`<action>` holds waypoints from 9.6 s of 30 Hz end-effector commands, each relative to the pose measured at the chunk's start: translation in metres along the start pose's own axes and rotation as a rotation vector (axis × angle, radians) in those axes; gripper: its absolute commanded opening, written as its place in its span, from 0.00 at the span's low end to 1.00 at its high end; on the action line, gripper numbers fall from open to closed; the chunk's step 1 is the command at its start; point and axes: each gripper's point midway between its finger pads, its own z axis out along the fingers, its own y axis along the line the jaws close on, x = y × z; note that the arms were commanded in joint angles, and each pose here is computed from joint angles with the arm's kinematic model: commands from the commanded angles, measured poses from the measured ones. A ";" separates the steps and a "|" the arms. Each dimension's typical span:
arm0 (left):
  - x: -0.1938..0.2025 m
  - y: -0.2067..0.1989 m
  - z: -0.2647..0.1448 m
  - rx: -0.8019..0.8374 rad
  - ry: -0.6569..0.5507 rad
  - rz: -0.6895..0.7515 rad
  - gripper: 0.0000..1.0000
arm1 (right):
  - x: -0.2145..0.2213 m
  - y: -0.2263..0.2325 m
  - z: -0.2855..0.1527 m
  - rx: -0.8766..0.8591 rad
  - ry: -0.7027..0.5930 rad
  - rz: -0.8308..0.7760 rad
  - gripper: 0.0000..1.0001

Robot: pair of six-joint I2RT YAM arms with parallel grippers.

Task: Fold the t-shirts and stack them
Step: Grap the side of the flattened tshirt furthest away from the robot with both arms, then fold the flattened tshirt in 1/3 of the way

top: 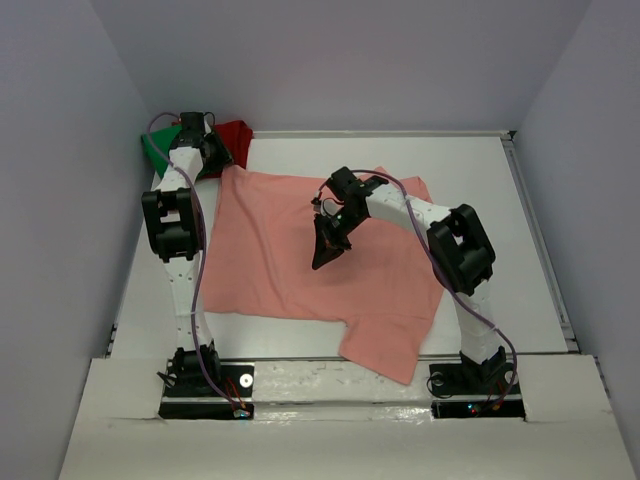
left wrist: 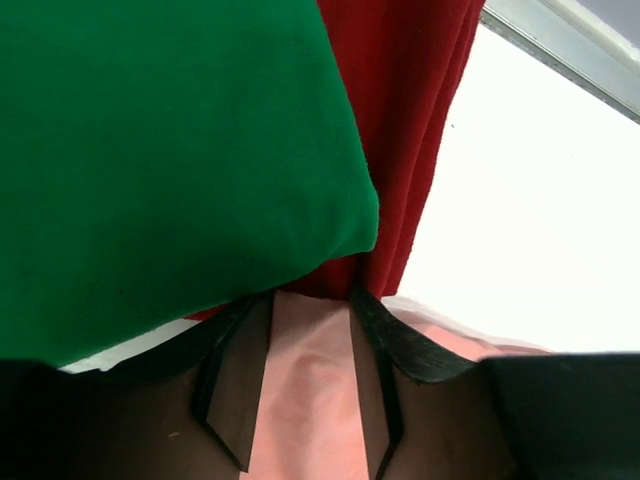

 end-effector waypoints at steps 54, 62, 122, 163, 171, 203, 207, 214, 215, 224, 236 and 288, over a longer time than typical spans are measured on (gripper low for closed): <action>-0.018 -0.018 -0.049 -0.018 -0.021 0.010 0.00 | -0.165 -0.245 -0.273 0.511 -0.735 0.335 0.56; -0.017 -0.017 -0.047 -0.021 -0.017 0.015 0.00 | -0.151 -0.261 -0.269 0.526 -0.709 0.377 0.55; -0.018 -0.015 -0.078 -0.059 -0.026 0.031 0.00 | -0.193 -0.172 -0.331 0.179 -0.895 0.192 0.00; 0.022 0.031 -0.151 -0.219 0.047 -0.026 0.00 | -0.061 -0.135 -0.310 0.226 -0.784 0.247 0.00; 0.029 0.043 -0.144 -0.247 0.078 -0.031 0.00 | -0.035 -0.142 -0.303 0.263 -0.756 0.303 0.00; 0.093 0.064 -0.170 -0.303 0.274 -0.072 0.00 | 0.027 -0.173 -0.261 0.336 -0.599 0.478 0.00; 0.106 0.068 -0.173 -0.316 0.309 -0.073 0.00 | 0.033 -0.175 -0.254 0.331 -0.572 0.490 0.00; 0.117 0.072 -0.178 -0.333 0.355 -0.071 0.00 | 0.050 -0.184 -0.235 0.322 -0.497 0.529 0.00; 0.118 0.072 -0.178 -0.335 0.361 -0.071 0.00 | 0.051 -0.185 -0.233 0.321 -0.488 0.535 0.00; 0.126 0.081 -0.180 -0.379 0.395 -0.056 0.09 | 0.076 -0.209 -0.209 0.372 -0.343 0.610 0.35; 0.093 0.082 -0.195 -0.442 0.256 -0.096 0.41 | 0.016 -0.200 -0.260 0.415 -0.574 0.525 0.59; 0.078 0.030 -0.108 -0.096 0.250 -0.011 0.41 | -0.114 -0.275 -0.244 0.337 -0.732 0.417 0.00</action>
